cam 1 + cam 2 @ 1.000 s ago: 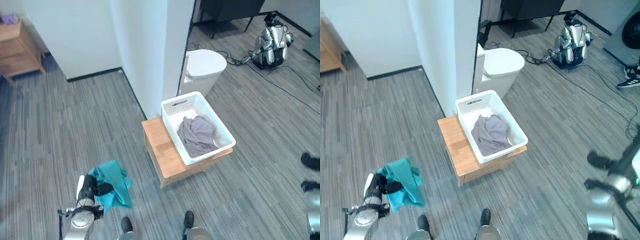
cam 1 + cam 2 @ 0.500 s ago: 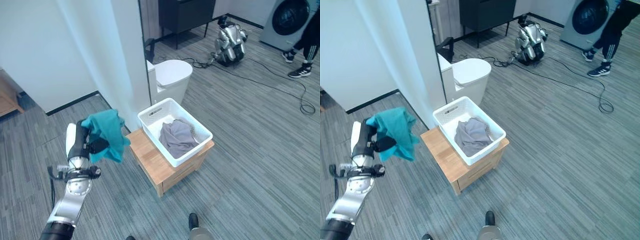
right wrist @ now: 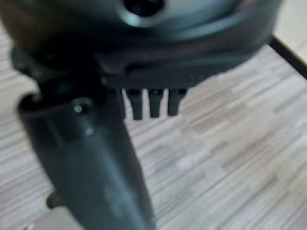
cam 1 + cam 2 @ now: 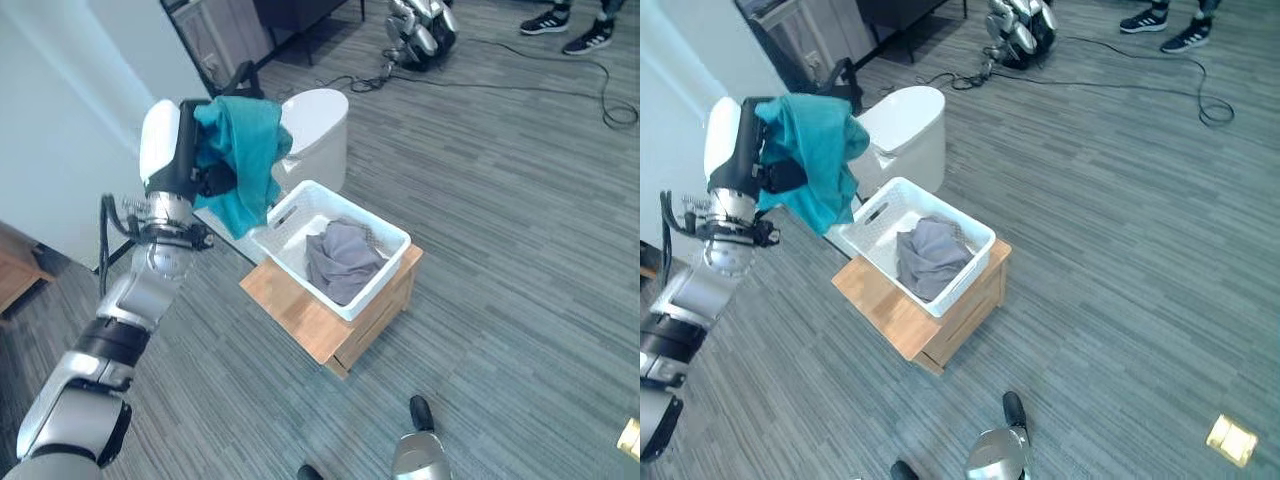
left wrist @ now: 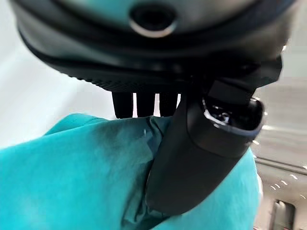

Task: Pick up bed clothes into laundry basket.

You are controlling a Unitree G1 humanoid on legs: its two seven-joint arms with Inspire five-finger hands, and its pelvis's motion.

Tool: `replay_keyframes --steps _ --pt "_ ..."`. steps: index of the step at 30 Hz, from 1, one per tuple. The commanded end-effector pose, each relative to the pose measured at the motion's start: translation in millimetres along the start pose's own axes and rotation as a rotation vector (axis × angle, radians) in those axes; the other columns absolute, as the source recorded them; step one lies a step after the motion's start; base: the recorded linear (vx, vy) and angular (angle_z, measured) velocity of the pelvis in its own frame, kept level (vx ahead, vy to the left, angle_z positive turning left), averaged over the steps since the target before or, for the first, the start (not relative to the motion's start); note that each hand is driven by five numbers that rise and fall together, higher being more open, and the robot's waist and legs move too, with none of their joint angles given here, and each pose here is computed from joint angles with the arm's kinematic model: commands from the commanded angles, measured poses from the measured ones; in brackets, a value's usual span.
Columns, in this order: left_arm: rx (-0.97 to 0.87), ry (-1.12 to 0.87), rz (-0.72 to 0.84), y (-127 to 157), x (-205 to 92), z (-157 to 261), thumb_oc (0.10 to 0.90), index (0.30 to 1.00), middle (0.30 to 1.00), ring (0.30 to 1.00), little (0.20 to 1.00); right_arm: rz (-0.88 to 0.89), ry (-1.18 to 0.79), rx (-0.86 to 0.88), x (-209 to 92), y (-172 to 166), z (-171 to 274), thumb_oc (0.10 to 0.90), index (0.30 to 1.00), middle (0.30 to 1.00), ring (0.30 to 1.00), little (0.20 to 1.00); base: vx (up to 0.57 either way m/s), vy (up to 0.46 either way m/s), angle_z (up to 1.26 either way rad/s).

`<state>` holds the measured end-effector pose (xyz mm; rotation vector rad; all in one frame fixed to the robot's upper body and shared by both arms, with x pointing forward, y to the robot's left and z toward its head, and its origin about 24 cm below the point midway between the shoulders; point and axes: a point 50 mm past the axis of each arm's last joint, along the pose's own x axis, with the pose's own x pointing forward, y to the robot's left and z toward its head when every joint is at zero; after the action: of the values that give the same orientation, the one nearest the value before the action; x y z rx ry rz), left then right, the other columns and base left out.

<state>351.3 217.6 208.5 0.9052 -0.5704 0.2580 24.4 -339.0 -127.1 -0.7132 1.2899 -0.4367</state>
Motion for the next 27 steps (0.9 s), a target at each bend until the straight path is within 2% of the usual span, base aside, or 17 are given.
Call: replay_keyframes --steps 1,6,10,13,15,17,20,22,27 --pt "0.084 -0.128 0.232 61.1 46.1 28.4 0.400 0.300 0.300 0.300 0.300 -0.038 0.059 0.019 0.4 -10.5 -15.5 0.800 0.900 0.900 0.900 0.900 0.01 -0.026 -0.08" --pt "0.170 -0.133 0.190 50.2 59.1 35.9 0.400 0.300 0.300 0.300 0.300 -0.046 0.025 0.036 2.4 -11.5 -4.5 0.800 0.900 0.900 0.900 0.900 0.00 -0.023 -0.13" --pt "0.429 -0.036 0.122 39.2 78.5 23.3 0.400 0.300 0.300 0.300 0.300 -0.116 -0.124 0.090 6.1 -27.0 30.3 0.800 0.900 0.900 0.900 0.900 -0.04 -0.016 -0.04" --pt "0.460 -0.014 0.114 37.3 80.6 19.8 0.400 0.300 0.300 0.300 0.300 -0.123 -0.145 0.090 6.2 -28.7 35.2 0.800 0.900 0.900 0.900 0.900 -0.06 -0.025 -0.04" --pt "0.522 0.094 0.051 27.1 76.8 -2.9 0.400 0.300 0.300 0.300 0.300 -0.138 -0.218 0.075 7.6 -37.9 52.5 0.800 0.900 0.900 0.900 0.900 -0.13 -0.071 -0.26" --pt "0.528 0.125 0.006 17.0 70.5 -12.9 0.400 0.300 0.300 0.300 0.300 -0.125 -0.235 0.056 6.1 -33.5 52.1 0.800 0.900 0.900 0.900 0.900 -0.09 -0.057 -0.41" --pt "0.539 0.100 -0.003 16.5 66.8 -15.0 0.400 0.300 0.300 0.300 0.300 -0.115 -0.239 0.054 5.5 -30.7 51.7 0.800 0.900 0.900 0.900 0.900 -0.04 -0.031 -0.21" --pt "0.512 0.057 -0.021 -4.6 61.7 -5.2 0.400 0.300 0.300 0.300 0.300 -0.096 -0.291 -0.029 0.8 -5.8 75.0 0.800 0.900 0.900 0.900 0.900 -0.02 -0.044 -0.20" --pt "0.486 0.026 0.024 0.9 67.7 1.8 0.400 0.300 0.300 0.300 0.300 -0.059 -0.292 -0.038 -1.6 4.3 68.0 0.800 0.900 0.900 0.900 0.900 0.01 -0.008 -0.12"
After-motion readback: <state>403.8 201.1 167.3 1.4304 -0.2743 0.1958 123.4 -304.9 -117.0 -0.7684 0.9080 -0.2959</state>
